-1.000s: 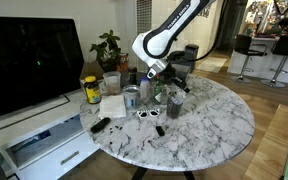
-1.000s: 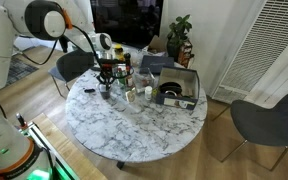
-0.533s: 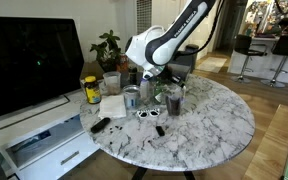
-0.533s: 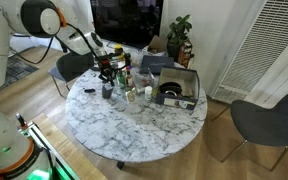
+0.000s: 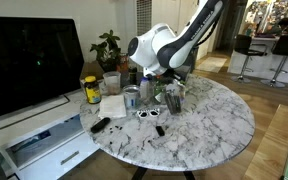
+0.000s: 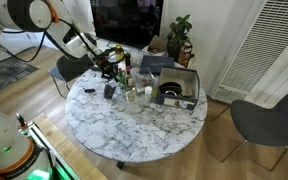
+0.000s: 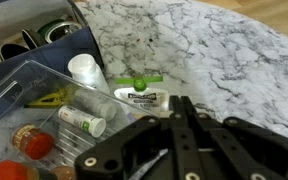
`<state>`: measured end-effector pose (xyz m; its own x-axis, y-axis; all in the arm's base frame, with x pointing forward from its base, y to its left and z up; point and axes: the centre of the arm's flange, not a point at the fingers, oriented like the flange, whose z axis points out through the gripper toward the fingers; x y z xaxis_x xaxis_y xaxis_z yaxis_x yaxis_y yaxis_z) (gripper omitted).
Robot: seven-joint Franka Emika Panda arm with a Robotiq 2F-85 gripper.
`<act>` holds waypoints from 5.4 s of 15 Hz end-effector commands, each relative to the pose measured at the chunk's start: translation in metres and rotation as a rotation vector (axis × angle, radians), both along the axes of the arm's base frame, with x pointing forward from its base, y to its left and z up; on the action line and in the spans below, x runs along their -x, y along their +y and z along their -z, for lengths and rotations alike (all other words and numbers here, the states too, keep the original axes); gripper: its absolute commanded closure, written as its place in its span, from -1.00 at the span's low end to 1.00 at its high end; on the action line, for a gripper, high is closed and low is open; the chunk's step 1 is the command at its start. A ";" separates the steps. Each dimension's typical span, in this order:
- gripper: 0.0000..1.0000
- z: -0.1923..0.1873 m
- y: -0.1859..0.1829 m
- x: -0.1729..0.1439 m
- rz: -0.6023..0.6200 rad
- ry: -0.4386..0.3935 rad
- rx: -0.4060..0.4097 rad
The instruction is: Use the clear measuring cup to remove some contents from the clear cup.
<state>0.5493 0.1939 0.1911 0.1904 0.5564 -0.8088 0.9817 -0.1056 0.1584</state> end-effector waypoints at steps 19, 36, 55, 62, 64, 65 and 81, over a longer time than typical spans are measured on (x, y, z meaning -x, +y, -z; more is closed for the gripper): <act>0.98 -0.033 -0.033 0.047 -0.083 -0.250 -0.299; 0.98 -0.065 -0.132 0.149 -0.117 -0.629 -0.337; 0.98 -0.047 -0.196 0.167 -0.220 -0.736 -0.618; 0.98 -0.029 -0.234 0.185 -0.303 -0.859 -0.710; 0.98 -0.024 -0.225 0.185 -0.313 -0.867 -0.719; 0.98 -0.022 -0.220 0.186 -0.332 -0.866 -0.720; 0.98 0.042 -0.273 0.221 -0.167 -0.673 -0.526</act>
<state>0.3386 -0.0357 0.1890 0.3896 0.9097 -0.1439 0.6655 -0.1700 0.7268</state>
